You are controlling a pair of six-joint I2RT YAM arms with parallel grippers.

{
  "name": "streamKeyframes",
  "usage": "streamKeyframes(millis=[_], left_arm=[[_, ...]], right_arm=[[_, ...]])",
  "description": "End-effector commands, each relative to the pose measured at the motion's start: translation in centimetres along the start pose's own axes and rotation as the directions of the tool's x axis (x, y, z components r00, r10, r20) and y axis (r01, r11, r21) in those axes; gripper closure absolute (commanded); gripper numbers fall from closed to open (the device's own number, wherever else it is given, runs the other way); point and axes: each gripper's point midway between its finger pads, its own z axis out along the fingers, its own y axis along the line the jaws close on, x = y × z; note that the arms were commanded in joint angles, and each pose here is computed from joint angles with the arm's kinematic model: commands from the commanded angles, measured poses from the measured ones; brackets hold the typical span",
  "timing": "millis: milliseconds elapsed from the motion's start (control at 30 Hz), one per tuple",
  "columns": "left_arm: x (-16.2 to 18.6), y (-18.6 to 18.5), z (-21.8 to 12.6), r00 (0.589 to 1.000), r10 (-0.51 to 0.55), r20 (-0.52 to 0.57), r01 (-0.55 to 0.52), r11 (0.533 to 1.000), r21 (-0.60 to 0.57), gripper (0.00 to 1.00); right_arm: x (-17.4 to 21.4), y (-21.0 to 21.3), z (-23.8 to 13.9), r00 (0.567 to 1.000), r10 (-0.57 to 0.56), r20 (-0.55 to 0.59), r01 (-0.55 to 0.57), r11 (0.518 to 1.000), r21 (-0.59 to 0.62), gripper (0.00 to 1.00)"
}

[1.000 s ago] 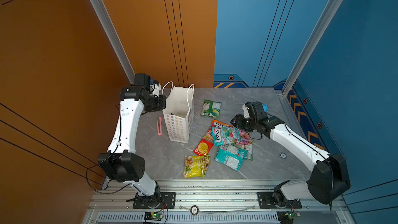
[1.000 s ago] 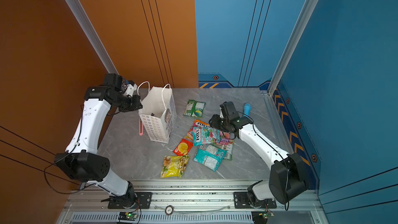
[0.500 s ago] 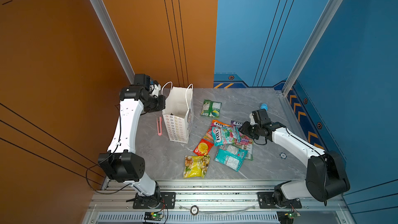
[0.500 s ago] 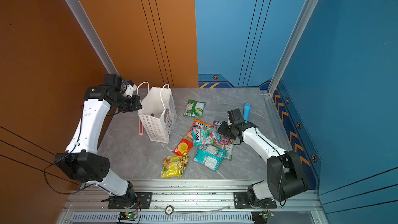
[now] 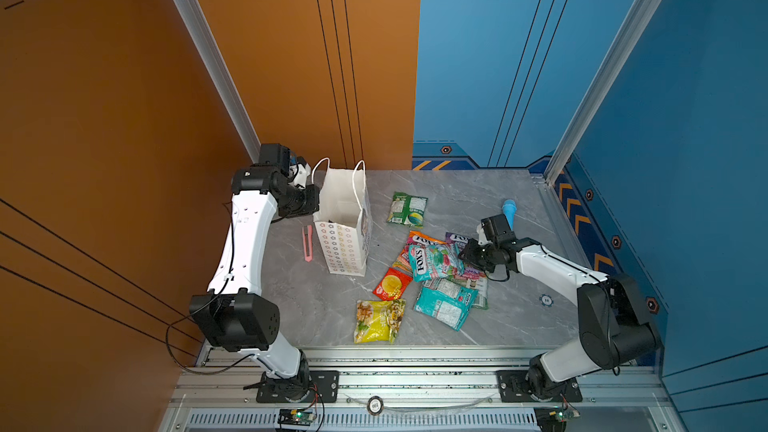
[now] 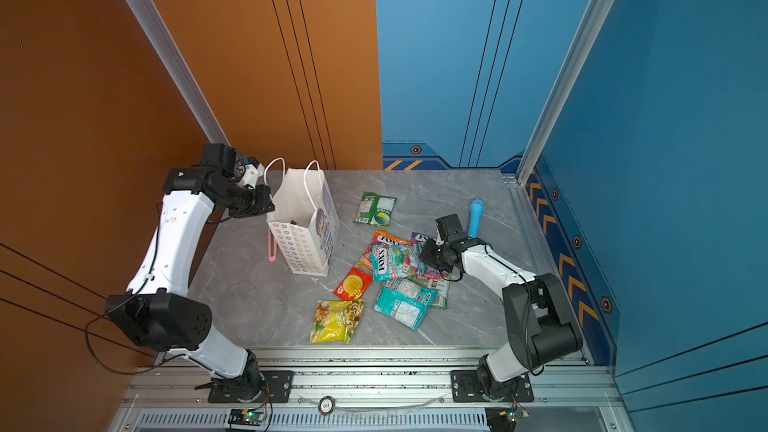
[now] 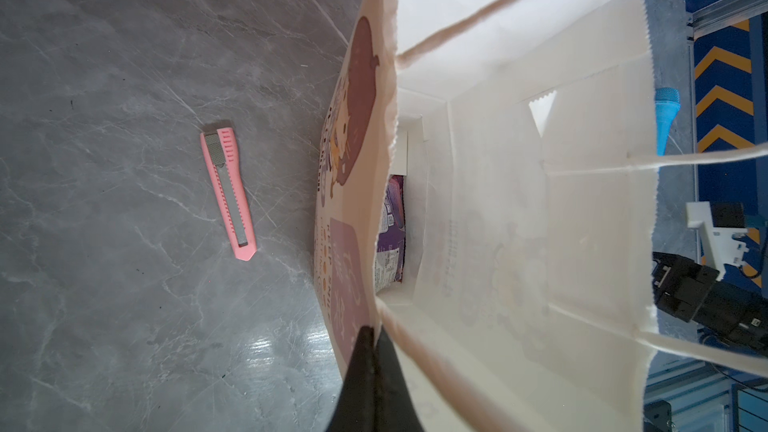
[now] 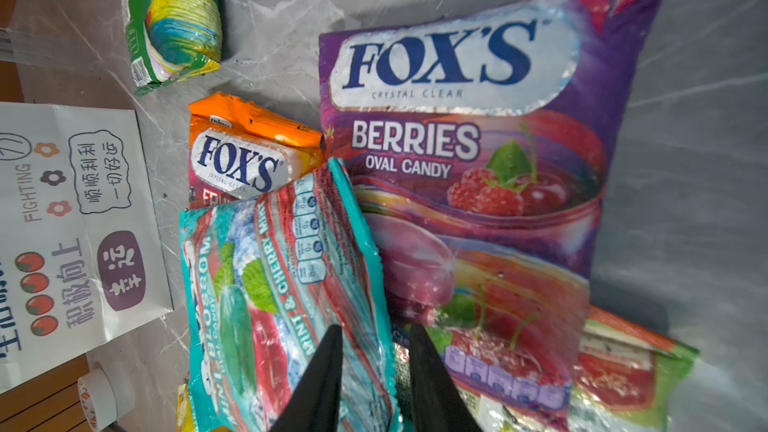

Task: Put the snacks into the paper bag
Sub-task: 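Grasp the teal FOX'S blossom packet with the right gripper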

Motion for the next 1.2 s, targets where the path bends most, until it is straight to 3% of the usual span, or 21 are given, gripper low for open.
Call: streamKeyframes(millis=[0, 400, 900, 1033, 1167], left_arm=[[0.5, 0.0, -0.3, 1.0, -0.018, -0.014, 0.018, 1.0, 0.004, 1.0], [0.6, 0.0, -0.5, 1.0, -0.016, -0.011, 0.016, 1.0, 0.0, 1.0], [0.4, 0.1, -0.4, 1.0, -0.015, -0.01, 0.015, 1.0, 0.001, 1.0], [0.5, 0.0, -0.4, 1.0, -0.017, -0.012, 0.017, 1.0, 0.003, 1.0], [0.5, 0.0, -0.2, 1.0, -0.016, -0.016, 0.017, 1.0, 0.005, 1.0]], right_arm=[[0.1, 0.0, 0.7, 1.0, 0.013, -0.008, -0.013, 1.0, -0.022, 0.73], [-0.9, 1.6, 0.9, 0.999, 0.041, 0.0, -0.041, 0.996, -0.083, 1.0], [-3.4, 6.6, -3.1, 0.996, -0.052, 0.078, 0.063, 0.986, -0.156, 1.0], [-3.7, 7.0, -4.0, 0.992, -0.095, 0.085, 0.104, 0.987, -0.118, 1.0], [-3.3, 5.1, -3.3, 0.993, -0.101, 0.061, 0.105, 0.993, -0.056, 0.8]])
